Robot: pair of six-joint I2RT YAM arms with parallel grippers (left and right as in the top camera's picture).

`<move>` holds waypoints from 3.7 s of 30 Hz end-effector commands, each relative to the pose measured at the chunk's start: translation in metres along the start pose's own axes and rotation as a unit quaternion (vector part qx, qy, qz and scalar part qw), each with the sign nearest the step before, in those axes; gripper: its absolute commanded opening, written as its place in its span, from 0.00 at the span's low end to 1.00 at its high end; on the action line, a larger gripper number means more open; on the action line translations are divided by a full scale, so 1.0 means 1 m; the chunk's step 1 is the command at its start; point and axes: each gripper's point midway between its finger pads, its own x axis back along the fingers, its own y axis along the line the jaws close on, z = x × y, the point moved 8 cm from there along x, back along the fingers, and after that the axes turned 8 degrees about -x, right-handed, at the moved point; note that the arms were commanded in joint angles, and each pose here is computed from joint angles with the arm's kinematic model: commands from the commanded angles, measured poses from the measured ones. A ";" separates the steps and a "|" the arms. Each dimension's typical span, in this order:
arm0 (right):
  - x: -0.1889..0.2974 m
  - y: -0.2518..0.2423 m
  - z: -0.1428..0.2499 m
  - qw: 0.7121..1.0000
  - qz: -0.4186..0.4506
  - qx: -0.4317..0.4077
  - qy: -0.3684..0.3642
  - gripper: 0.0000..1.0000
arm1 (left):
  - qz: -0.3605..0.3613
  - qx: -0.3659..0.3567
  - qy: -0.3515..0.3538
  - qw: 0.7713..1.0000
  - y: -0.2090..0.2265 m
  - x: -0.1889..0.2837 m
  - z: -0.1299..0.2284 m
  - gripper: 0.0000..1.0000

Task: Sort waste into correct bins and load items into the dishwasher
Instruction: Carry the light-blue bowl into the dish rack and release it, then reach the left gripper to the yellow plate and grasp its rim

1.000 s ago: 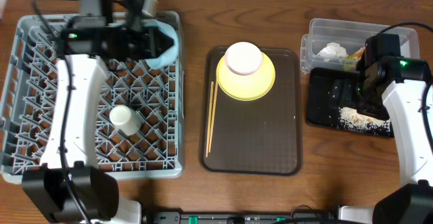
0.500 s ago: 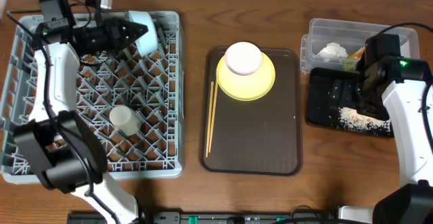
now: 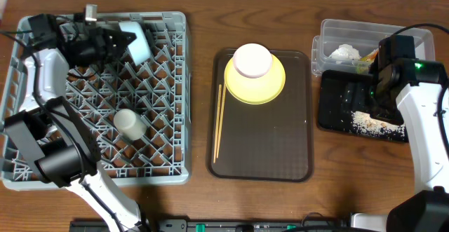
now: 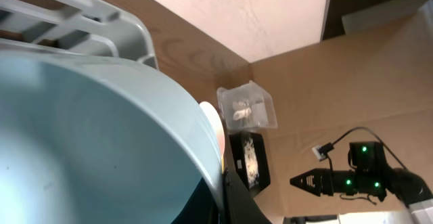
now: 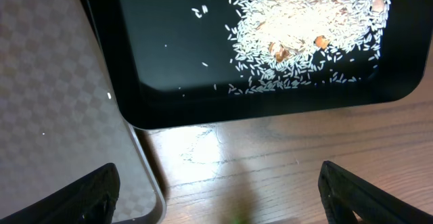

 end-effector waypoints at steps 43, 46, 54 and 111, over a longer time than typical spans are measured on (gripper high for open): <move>0.005 -0.003 0.000 1.000 0.003 0.000 -0.007 0.91 | -0.295 0.082 0.030 0.951 -0.071 0.079 0.041 0.66; 0.005 -0.003 0.000 1.000 0.003 0.000 -0.007 0.91 | -0.291 0.032 0.025 0.956 -0.101 0.070 0.039 0.67; 0.005 -0.005 0.000 1.000 0.008 -0.002 -0.008 0.93 | -0.340 -0.122 0.096 0.928 -0.138 -0.011 0.043 0.74; 0.005 -0.006 0.004 1.000 0.015 -0.001 0.002 0.96 | -0.278 -0.352 0.274 0.851 -0.111 -0.300 0.177 0.06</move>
